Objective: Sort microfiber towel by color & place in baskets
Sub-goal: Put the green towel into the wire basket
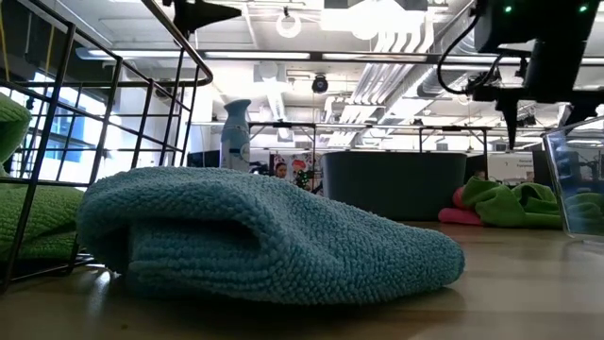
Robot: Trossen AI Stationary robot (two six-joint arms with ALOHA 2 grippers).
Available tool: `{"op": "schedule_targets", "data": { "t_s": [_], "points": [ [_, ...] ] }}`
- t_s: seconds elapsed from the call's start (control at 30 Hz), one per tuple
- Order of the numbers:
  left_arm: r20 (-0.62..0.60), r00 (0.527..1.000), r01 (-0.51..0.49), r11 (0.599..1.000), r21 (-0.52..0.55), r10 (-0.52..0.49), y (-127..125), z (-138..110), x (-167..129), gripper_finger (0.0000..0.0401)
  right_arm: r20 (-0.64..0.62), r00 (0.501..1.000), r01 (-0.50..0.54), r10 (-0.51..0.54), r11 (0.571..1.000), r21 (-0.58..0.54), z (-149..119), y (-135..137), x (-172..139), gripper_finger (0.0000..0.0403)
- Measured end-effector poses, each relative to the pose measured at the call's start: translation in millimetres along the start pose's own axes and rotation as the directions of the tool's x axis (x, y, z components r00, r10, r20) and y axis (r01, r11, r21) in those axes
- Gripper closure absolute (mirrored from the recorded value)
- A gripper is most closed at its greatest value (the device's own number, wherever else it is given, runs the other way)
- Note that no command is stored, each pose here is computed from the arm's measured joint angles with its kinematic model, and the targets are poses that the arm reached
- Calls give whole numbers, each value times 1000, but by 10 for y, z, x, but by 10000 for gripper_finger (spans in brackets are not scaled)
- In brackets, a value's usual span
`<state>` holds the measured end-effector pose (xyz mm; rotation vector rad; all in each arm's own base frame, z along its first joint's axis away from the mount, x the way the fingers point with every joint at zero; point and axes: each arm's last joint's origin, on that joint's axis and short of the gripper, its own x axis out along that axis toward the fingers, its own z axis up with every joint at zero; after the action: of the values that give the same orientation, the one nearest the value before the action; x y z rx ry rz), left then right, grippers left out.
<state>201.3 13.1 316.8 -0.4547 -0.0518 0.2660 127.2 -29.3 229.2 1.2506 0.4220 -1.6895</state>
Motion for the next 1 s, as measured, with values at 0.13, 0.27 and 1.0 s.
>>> {"op": "schedule_targets", "data": {
  "t_s": [0.13, 0.27, 1.0],
  "points": [
    [14, 1000, -27, 1000, -1, 27, 55, 26, 14, 139, -3, 998, -68, 68, 998, -2, 20, 104, 47, 178],
    [37, 998, -52, 999, -4, 52, 109, 64, 25, 139, -5, 994, -110, 110, 994, 8, 73, 197, 85, 178],
    [-68, 985, 161, 987, -8, -161, 381, 198, 45, 139, -101, 968, 251, -231, 926, 282, -31, 111, 587, 179]
  ]
}}
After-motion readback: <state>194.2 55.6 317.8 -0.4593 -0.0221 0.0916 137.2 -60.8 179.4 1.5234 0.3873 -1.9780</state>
